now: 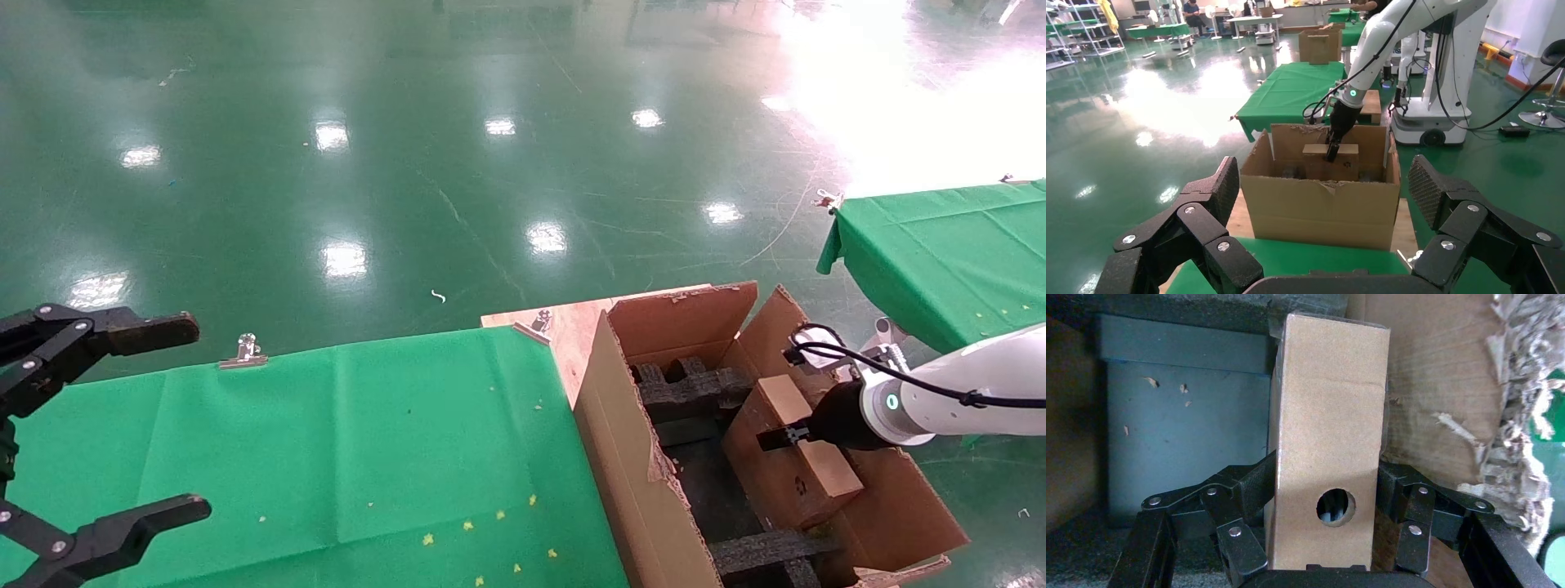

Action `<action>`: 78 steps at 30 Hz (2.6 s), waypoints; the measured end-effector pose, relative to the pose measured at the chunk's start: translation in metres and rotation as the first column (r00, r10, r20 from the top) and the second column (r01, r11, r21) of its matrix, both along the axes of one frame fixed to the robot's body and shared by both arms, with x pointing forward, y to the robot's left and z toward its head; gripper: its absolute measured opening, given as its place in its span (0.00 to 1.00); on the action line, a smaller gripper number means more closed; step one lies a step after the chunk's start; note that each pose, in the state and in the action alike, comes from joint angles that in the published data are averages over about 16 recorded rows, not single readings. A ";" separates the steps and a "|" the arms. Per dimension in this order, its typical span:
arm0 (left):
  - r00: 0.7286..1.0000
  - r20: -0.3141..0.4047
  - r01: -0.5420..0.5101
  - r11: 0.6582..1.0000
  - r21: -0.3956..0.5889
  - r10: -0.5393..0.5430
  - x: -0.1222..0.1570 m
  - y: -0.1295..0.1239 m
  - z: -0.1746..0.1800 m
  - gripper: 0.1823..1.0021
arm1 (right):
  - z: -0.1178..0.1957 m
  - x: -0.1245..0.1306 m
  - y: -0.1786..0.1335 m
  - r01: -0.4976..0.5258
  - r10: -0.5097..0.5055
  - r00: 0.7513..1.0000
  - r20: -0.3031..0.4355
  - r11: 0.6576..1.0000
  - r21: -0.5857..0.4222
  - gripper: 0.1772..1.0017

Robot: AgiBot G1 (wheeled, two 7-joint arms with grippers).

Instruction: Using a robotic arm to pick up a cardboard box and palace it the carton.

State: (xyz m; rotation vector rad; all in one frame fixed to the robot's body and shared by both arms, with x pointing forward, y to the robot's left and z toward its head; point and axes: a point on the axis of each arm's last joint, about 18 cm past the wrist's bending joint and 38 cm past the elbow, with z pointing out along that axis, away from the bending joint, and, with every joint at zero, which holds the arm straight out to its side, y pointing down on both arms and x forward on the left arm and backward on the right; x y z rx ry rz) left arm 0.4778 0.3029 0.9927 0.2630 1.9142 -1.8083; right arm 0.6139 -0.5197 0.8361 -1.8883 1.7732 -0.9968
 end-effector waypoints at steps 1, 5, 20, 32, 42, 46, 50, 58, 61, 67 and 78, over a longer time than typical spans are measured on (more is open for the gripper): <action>1.000 0.000 0.000 1.000 0.000 0.000 0.000 0.000 0.000 1.00 | -0.002 0.000 0.000 -0.001 0.001 1.000 -0.002 1.000 0.000 0.27; 1.000 0.000 0.000 1.000 0.000 0.000 0.000 0.000 0.000 1.00 | -0.007 0.001 -0.002 -0.003 0.003 1.000 -0.009 1.000 -0.003 0.27; 1.000 0.000 0.000 1.000 -0.001 0.000 0.000 0.000 0.000 1.00 | -0.015 0.005 -0.004 -0.008 0.008 1.000 -0.019 1.000 -0.005 0.26; 1.000 0.000 0.000 1.000 -0.001 0.000 0.000 0.000 0.000 1.00 | -0.014 0.004 -0.005 -0.007 0.007 1.000 -0.018 1.000 -0.006 0.34; 1.000 0.000 0.000 1.000 -0.001 0.000 0.000 0.000 0.000 1.00 | -0.002 0.005 -0.004 -0.012 0.012 1.000 0.009 1.000 -0.003 0.53; 1.000 0.000 0.000 1.000 -0.001 0.000 0.000 0.000 0.000 1.00 | 0.009 0.007 -0.003 -0.017 0.017 0.999 0.038 1.000 0.001 0.62; 1.000 0.000 0.000 1.000 -0.001 0.000 0.000 0.000 0.000 1.00 | 0.027 0.011 0.001 -0.030 0.029 0.996 0.088 0.999 0.012 0.72; 1.000 0.000 0.000 1.000 -0.001 0.000 0.000 0.000 0.000 1.00 | 0.083 0.016 0.024 -0.111 0.091 0.962 0.256 0.992 0.065 0.88; 1.000 0.000 0.000 1.000 -0.001 0.000 0.000 0.000 0.000 1.00 | 0.107 0.014 0.040 -0.169 0.132 0.937 0.324 0.982 0.088 0.93; 1.000 0.000 0.000 1.000 -0.001 0.000 0.000 0.000 0.000 1.00 | 0.148 0.003 0.081 -0.311 0.232 0.872 0.431 0.942 0.123 0.97; 1.000 0.000 0.000 1.000 -0.001 0.000 0.000 0.000 0.000 1.00 | 0.184 -0.017 0.129 -0.475 0.351 0.788 0.507 0.869 0.137 1.00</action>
